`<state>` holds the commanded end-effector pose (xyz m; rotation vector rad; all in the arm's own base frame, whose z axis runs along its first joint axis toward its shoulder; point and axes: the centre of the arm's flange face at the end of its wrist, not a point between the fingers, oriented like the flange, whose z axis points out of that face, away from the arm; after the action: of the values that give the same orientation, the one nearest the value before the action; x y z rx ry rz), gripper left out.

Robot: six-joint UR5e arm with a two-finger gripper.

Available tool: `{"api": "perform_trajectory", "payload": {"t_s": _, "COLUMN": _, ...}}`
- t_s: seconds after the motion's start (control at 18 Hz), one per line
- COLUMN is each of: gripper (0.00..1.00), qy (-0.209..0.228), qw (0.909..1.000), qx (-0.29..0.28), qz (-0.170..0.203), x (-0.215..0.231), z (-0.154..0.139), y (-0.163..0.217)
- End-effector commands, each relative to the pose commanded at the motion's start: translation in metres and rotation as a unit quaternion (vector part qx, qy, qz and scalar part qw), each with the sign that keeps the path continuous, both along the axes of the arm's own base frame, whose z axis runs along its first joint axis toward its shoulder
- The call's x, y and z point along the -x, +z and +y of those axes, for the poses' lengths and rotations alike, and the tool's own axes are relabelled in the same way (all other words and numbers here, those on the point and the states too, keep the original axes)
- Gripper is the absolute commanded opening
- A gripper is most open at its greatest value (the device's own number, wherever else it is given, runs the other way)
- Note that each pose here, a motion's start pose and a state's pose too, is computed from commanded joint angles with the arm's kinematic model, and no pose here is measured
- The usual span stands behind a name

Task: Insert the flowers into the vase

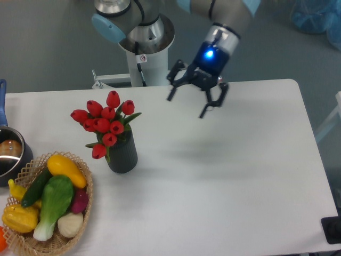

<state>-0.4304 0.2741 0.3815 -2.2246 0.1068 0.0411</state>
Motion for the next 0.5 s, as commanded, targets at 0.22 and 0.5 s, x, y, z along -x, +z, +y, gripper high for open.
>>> {"api": "perform_trajectory", "payload": {"t_s": 0.22, "gripper": 1.0, "qy": 0.007, "qw": 0.9935, "qx": 0.11, "qz": 0.028, "x": 0.045, "z": -0.004, "y": -0.014}}
{"api": "perform_trajectory", "payload": {"t_s": 0.5, "gripper": 1.0, "qy": 0.019, "qw": 0.977, "qx": 0.21, "qz": 0.035, "x": 0.084, "z": 0.002, "y": -0.031}}
